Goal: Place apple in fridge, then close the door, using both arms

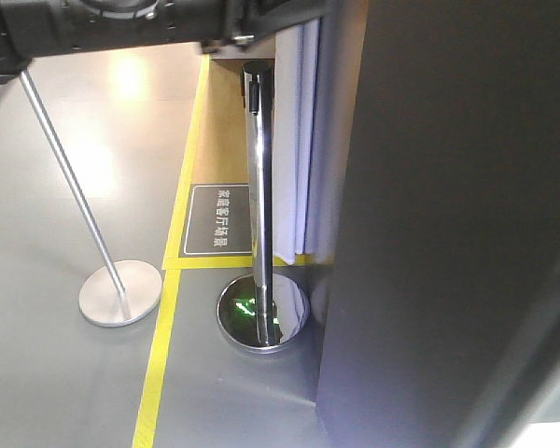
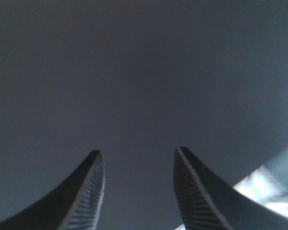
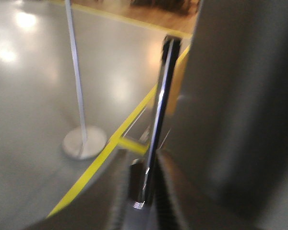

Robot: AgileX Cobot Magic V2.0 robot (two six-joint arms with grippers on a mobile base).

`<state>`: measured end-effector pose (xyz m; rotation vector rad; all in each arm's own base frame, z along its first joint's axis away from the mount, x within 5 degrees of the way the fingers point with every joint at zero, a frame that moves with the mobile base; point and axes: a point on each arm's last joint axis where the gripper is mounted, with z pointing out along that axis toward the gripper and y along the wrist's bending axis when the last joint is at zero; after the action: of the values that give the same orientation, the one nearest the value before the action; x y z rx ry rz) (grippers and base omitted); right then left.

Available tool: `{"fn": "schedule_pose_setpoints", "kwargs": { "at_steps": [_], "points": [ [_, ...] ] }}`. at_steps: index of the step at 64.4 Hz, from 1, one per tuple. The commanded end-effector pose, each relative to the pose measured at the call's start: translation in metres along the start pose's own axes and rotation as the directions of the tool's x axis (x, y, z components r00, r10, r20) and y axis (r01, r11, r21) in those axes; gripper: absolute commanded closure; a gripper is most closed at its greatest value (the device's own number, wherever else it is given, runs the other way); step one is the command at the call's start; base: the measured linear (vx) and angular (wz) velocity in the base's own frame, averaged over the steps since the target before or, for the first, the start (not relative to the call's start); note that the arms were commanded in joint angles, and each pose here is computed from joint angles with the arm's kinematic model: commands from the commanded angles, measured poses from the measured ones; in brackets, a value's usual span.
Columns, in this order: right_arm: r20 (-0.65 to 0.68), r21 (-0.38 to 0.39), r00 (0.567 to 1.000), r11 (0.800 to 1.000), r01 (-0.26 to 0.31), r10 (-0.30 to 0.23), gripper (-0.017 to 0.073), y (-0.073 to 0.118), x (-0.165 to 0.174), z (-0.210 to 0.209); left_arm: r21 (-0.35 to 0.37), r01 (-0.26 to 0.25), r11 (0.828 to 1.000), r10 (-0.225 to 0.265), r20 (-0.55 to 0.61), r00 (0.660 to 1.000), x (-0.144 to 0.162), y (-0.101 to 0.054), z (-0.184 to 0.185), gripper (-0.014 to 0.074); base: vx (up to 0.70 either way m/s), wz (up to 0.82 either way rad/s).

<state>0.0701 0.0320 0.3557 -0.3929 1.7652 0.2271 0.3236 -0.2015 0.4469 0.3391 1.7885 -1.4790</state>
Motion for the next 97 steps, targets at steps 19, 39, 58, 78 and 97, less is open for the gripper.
{"fn": "schedule_pose_setpoints", "kwargs": {
  "at_steps": [19,39,58,78,97],
  "points": [
    [0.249,0.287,0.968,0.956,-0.058,-0.016,-0.0024,-0.047,-0.036,0.05,-0.123,-0.204,0.971,0.206,0.009,0.978,-0.014,-0.009,-0.02,0.0258,0.0,0.0],
    [0.268,0.366,0.962,0.929,-0.061,-0.042,0.0005,-0.082,-0.081,0.117,-0.223,-0.316,0.922,0.31,-0.06,0.949,-0.012,0.001,-0.022,0.0258,0.0,0.0],
    [0.279,0.427,0.96,0.891,-0.152,0.03,0.0006,-0.126,-0.104,0.16,-0.319,-0.405,0.857,0.392,-0.108,0.914,-0.014,0.01,-0.025,0.0258,0.0,0.0],
    [0.245,0.441,0.969,0.887,-0.136,0.026,0.0006,-0.152,-0.11,0.207,-0.426,-0.394,0.814,0.402,-0.076,0.913,-0.021,0.018,-0.029,0.0258,0.0,0.0],
    [0.226,0.448,0.974,0.884,-0.13,0.029,0.0006,-0.175,-0.113,0.242,-0.478,-0.356,0.803,0.379,-0.051,0.924,-0.024,0.022,-0.031,0.0258,0.0,0.0]
  ]
}}
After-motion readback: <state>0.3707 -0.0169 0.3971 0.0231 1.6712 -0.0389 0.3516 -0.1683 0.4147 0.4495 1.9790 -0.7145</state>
